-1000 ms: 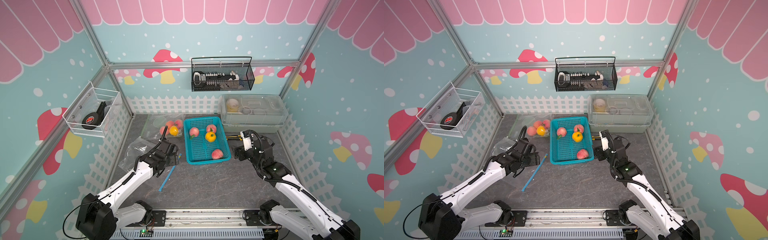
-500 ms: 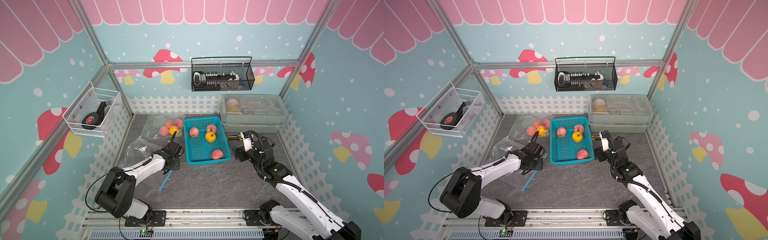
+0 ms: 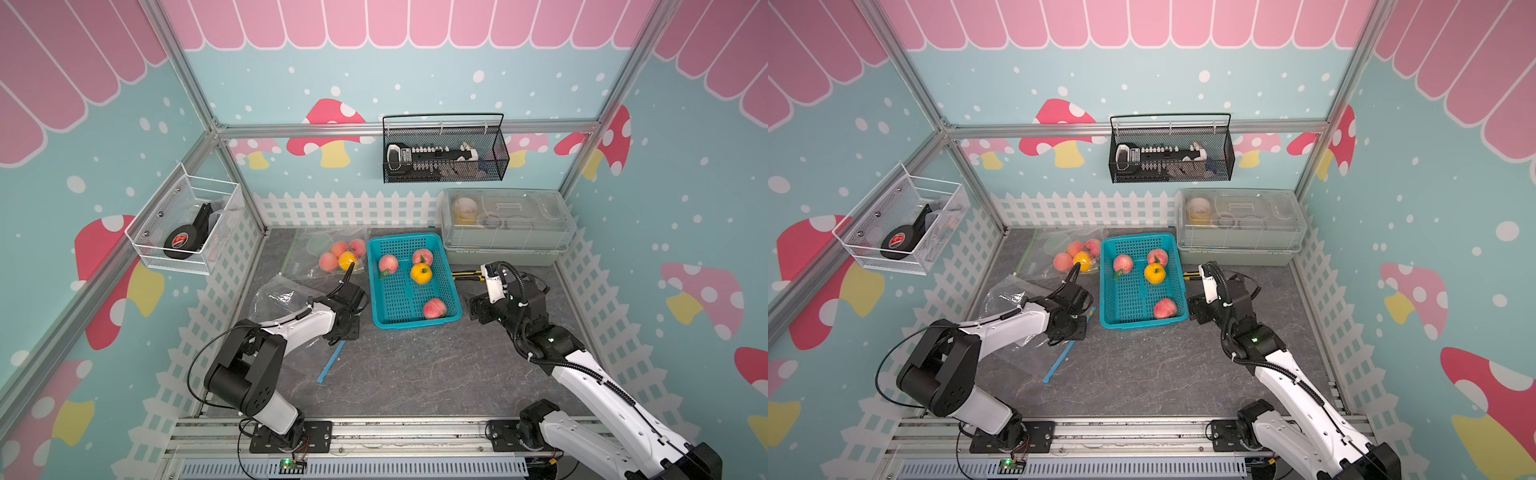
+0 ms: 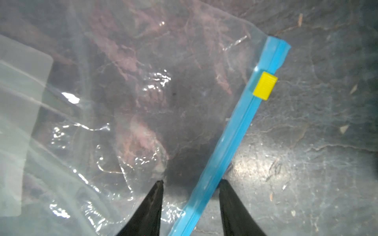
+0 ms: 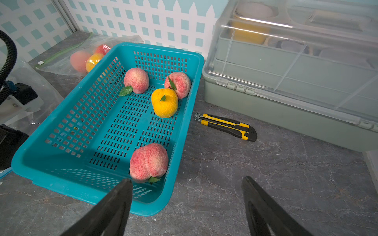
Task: Place the peach in a zip-top bag and seal the zipper
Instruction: Open the zipper of the food storage bag at the center of the board.
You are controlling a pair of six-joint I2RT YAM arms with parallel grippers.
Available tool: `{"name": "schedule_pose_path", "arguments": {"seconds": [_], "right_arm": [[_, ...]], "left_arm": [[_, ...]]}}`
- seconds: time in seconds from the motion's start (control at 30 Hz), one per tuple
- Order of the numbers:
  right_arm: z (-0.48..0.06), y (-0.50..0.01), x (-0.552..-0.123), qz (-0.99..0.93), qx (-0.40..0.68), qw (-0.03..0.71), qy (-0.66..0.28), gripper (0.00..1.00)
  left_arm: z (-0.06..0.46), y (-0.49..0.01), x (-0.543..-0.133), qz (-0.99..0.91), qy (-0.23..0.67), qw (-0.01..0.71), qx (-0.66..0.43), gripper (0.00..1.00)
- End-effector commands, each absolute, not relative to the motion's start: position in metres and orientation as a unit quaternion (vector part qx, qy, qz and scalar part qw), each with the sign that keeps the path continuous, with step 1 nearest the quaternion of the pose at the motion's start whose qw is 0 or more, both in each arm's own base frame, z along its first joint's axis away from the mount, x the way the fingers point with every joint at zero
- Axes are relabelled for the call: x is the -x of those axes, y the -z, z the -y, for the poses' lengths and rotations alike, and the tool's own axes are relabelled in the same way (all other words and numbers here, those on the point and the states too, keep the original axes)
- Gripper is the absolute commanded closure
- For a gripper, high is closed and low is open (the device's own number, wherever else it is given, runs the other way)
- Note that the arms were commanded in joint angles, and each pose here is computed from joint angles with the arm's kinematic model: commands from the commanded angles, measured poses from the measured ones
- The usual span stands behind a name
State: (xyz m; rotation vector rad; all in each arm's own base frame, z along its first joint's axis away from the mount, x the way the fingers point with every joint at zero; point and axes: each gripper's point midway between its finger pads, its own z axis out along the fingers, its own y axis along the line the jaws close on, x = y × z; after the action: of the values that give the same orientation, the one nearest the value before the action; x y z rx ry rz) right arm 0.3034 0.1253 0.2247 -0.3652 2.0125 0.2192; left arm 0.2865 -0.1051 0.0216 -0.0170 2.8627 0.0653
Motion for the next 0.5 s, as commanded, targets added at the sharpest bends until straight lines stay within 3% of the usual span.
{"name": "schedule_pose_path", "arguments": {"seconds": [0.0,0.23,0.47], "right_arm": [[-0.1221,-0.2275,-0.3035,-0.838,0.146,0.519,-0.088,0.15],[-0.1241,-0.2263,-0.3032,-0.838,0.147,0.516,-0.094,0.15],[-0.1264,-0.2263,-0.3025,-0.838,0.148,0.515,-0.102,0.15]], "left_arm": [[0.1095,-0.0235,-0.2974,-0.989,-0.013,0.145,0.005,0.66],[0.1077,-0.0205,-0.2989,-0.990,-0.017,0.143,0.009,0.80],[0.1085,-0.0202,-0.3012,-0.990,-0.015,0.142,0.011,1.00]]}}
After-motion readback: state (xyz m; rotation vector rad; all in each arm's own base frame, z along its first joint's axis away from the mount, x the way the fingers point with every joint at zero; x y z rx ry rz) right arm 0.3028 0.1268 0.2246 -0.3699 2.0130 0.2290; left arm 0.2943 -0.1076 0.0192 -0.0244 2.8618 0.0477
